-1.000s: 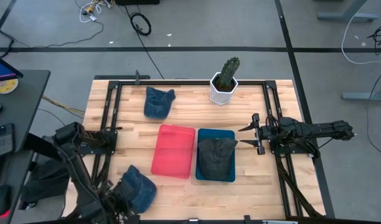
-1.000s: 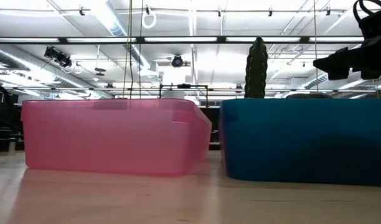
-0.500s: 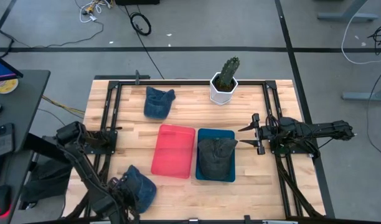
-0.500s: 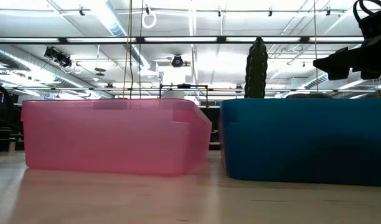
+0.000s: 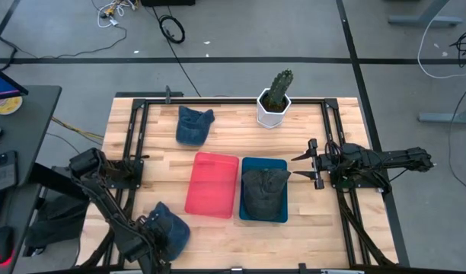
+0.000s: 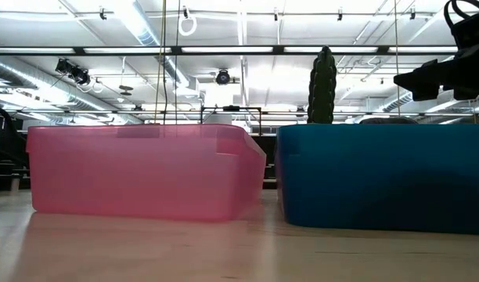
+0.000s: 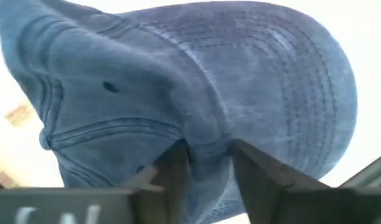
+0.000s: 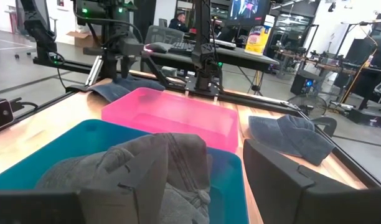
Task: Pick & Place hat
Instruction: Put the bottom blue cap into the red bin
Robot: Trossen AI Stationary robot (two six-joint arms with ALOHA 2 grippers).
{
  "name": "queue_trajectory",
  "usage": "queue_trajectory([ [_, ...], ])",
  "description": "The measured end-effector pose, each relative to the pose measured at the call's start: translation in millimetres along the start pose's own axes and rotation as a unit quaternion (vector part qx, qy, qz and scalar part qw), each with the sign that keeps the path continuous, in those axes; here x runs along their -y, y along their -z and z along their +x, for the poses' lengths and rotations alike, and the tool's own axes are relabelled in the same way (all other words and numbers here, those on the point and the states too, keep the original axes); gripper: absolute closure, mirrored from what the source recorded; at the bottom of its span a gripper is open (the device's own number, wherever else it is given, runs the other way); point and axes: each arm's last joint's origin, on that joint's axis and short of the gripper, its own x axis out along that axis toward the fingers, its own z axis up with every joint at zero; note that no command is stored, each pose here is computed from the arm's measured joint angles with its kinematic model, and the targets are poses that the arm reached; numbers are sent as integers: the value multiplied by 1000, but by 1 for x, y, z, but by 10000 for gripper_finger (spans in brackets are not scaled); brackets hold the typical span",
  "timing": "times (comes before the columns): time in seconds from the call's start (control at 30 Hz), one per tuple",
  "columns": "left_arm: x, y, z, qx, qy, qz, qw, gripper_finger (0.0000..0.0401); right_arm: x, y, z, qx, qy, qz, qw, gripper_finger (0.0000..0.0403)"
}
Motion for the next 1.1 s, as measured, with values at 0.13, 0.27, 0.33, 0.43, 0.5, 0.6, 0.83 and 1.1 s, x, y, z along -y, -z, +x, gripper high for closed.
queue_trajectory([
  [0.13,3,1,0,-32,7,40,999,372,0,0,0,0,0,0,1000,191],
  [0.27,5,-1,-1,-53,10,71,996,391,0,0,0,0,0,0,1000,191],
  [0.33,9,-2,-6,-63,15,90,994,393,0,0,0,0,0,0,1000,191],
  [0.43,16,-3,-23,-71,40,119,989,394,0,0,0,0,0,0,1000,191],
  [0.5,23,-6,-38,-83,68,137,985,395,0,0,0,0,0,0,1000,191],
  [0.6,30,-10,-64,-89,98,174,976,395,0,0,0,0,0,0,1000,191],
  [0.83,40,-46,-106,-48,104,235,965,395,0,0,0,0,0,0,1000,191],
  [1.1,44,-109,-123,2,92,353,931,395,0,0,0,0,0,0,1000,191],
])
